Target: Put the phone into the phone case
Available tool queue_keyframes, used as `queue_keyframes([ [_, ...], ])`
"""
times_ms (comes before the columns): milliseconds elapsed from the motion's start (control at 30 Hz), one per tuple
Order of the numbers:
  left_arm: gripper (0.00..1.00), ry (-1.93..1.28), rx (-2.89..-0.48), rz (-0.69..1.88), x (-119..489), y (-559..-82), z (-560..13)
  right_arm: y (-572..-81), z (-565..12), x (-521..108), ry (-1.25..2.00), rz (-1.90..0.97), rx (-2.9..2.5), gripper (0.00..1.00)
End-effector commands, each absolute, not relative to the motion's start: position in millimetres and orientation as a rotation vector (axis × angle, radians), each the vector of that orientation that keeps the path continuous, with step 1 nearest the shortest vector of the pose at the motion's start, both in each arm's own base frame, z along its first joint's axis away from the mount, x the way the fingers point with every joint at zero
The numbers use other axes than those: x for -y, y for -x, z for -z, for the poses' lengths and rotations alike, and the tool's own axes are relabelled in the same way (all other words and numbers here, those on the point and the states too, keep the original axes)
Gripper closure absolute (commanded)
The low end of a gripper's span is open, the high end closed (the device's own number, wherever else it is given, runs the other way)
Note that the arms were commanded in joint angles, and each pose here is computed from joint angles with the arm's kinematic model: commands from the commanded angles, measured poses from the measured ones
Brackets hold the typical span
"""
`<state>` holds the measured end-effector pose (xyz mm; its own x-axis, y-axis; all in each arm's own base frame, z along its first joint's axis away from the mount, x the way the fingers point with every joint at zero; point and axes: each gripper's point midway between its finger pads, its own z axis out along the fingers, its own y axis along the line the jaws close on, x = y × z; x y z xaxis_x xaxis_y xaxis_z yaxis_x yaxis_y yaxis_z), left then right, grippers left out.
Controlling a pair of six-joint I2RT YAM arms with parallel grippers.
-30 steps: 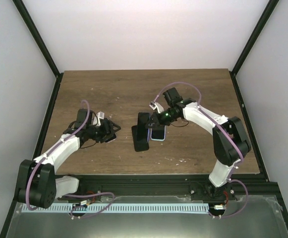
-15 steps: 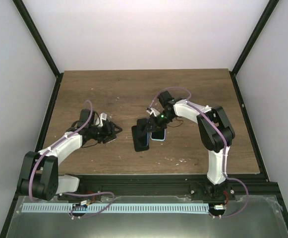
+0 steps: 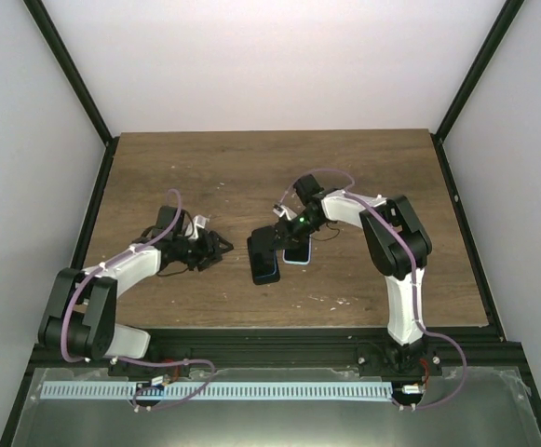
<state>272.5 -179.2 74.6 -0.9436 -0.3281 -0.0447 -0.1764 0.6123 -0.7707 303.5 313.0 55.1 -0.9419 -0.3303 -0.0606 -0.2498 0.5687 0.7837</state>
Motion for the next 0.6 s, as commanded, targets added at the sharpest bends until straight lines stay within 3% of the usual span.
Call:
queue_keyframes([
  [0, 0.43, 0.391, -2.646, 1.265, 185.2, -273.5, -74.4, -308.1, -60.1, -321.0, -0.465, 1.450, 2.653, 0.79],
  [200, 0.44, 0.394, -2.658, 1.266, 187.3, -273.0, -69.7, -300.9, -60.6, -319.0, -0.463, 1.464, 2.638, 0.93],
  [567, 0.44, 0.394, -2.648, 1.287, 190.3, -273.7, -69.7, -278.6, -77.3, -312.4, -0.385, 1.490, 2.577, 0.96],
])
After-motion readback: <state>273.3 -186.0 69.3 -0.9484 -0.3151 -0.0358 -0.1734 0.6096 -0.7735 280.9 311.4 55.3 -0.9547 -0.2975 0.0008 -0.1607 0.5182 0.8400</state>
